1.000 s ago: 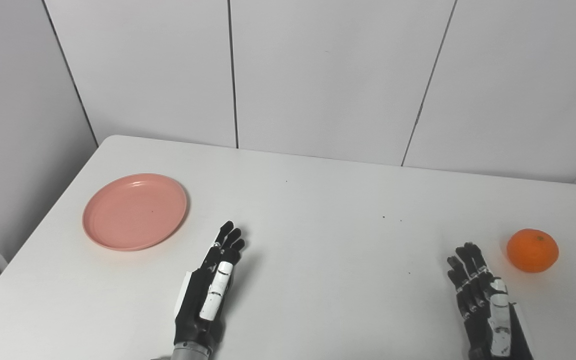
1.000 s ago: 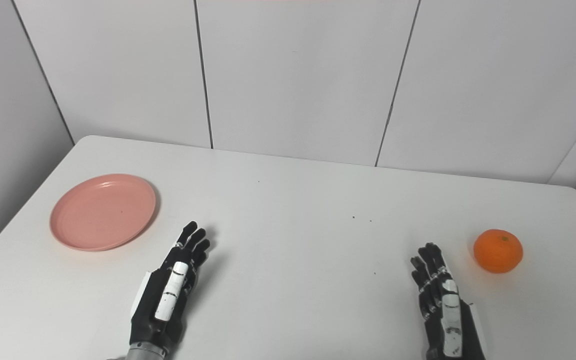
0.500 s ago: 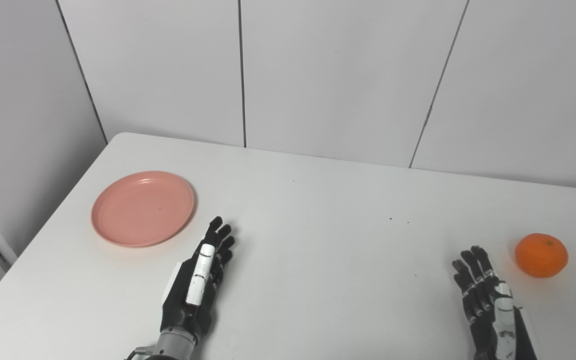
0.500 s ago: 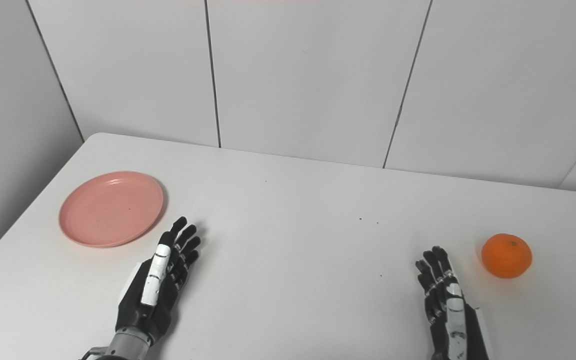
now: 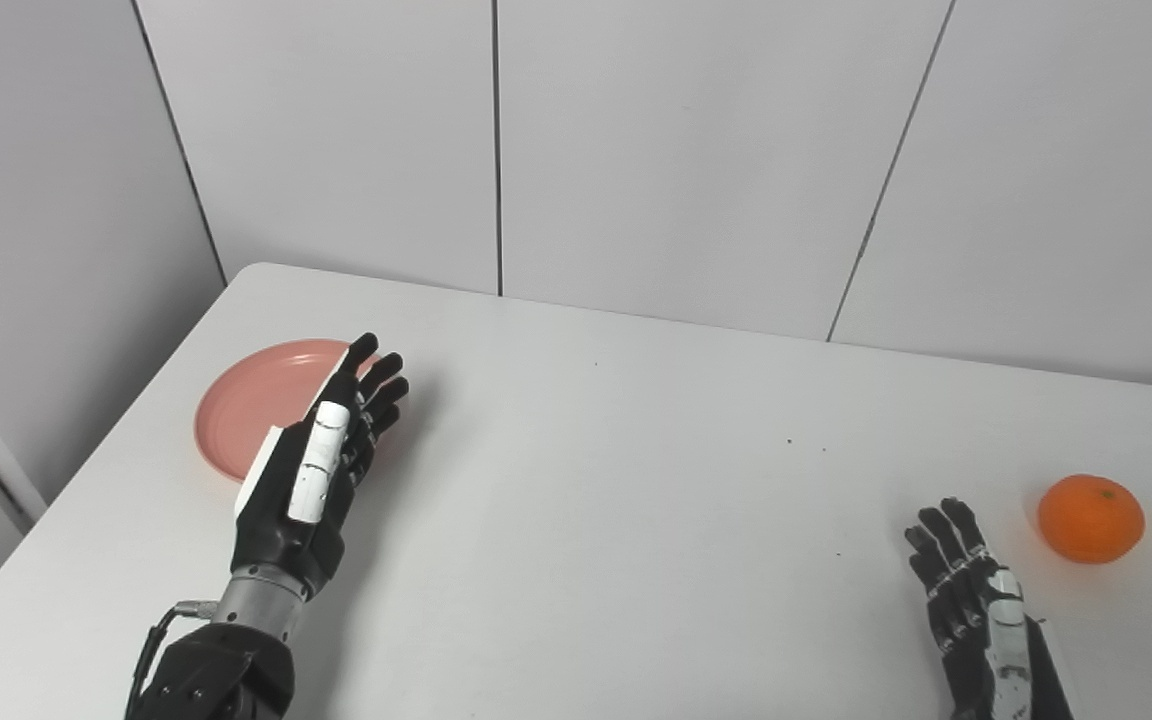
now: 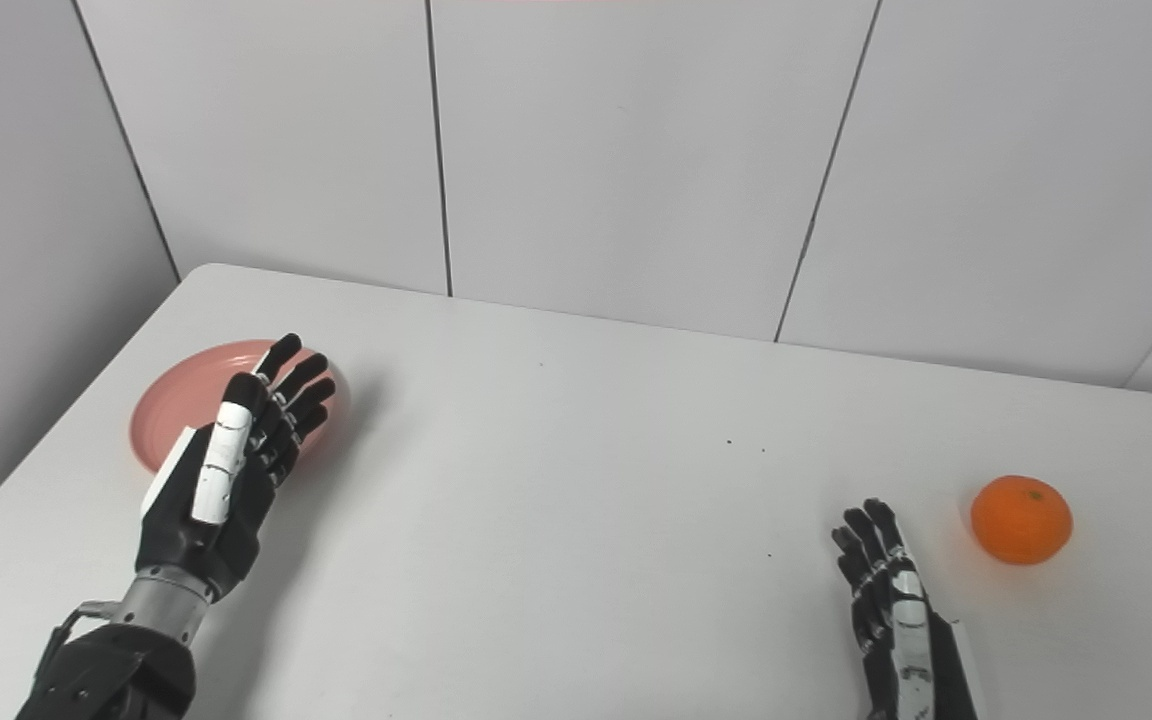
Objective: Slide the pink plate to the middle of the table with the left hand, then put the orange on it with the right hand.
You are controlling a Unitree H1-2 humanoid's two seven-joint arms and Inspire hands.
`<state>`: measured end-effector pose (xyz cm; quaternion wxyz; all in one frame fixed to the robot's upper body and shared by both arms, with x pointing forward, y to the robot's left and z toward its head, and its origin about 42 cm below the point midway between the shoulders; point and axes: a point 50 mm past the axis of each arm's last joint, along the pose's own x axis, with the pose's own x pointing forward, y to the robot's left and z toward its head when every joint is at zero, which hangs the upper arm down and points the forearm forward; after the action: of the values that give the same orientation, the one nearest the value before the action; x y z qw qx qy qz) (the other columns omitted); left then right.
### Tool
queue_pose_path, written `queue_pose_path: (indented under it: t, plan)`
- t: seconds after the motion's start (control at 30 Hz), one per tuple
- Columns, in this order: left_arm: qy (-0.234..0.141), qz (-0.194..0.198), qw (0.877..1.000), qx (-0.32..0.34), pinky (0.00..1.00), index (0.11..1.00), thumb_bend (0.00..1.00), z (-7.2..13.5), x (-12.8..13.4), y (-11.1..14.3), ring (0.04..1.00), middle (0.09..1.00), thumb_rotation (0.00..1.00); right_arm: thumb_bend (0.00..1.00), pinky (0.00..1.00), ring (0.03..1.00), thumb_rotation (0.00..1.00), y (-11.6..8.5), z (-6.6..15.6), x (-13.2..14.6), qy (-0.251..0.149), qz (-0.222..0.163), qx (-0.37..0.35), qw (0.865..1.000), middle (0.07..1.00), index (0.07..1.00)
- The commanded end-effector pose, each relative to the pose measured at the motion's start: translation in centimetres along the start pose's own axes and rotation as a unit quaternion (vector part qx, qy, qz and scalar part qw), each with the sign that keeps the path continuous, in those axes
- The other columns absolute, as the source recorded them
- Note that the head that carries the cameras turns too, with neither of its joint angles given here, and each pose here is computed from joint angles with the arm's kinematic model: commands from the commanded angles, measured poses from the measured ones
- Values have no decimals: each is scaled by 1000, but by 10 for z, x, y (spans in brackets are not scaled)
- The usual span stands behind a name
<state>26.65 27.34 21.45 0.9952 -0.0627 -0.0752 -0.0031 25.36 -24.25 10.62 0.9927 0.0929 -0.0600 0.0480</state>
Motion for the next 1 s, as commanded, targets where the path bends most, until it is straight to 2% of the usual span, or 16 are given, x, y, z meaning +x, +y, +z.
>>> queue_pose_path:
  t: [0.0, 0.2, 0.27, 0.4, 0.53, 0.67, 0.83, 0.97]
  plan:
    - [-32, -1, 999, 8, 955, 908, 947, 14, 11, 8, 915, 923, 911, 752, 1000, 943, 944, -6, -40, -28, 79, -21, 17, 997, 937, 951]
    - [-67, 2, 998, 4, 910, 853, 1000, 22, 37, 42, 893, 890, 859, 747, 1000, 941, 949, -5, -41, -28, 78, -20, 18, 997, 931, 949]
    - [-88, 6, 996, 17, 859, 837, 983, 32, 47, 48, 862, 867, 877, 749, 1000, 938, 944, -5, -41, -28, 77, -21, 19, 997, 927, 946]
    - [-117, 27, 992, 44, 851, 803, 994, 56, 64, 67, 844, 846, 858, 751, 1000, 935, 941, -4, -41, -28, 76, -21, 19, 997, 922, 944]
    - [-137, 40, 989, 40, 893, 853, 950, 73, 77, 85, 875, 883, 855, 749, 1000, 934, 943, -5, -41, -27, 75, -21, 18, 997, 922, 945]
    - [-146, 59, 987, 36, 901, 854, 934, 83, 86, 100, 881, 889, 833, 752, 1000, 929, 939, -6, -41, -27, 75, -21, 17, 997, 919, 941]
    - [-152, 82, 984, 35, 842, 835, 944, 91, 96, 116, 845, 859, 788, 743, 1000, 934, 948, -7, -42, -27, 75, -21, 14, 997, 922, 948]
    - [-154, 86, 984, 39, 861, 856, 925, 95, 103, 125, 859, 869, 790, 749, 1000, 931, 948, -8, -42, -27, 77, -21, 13, 997, 921, 949]
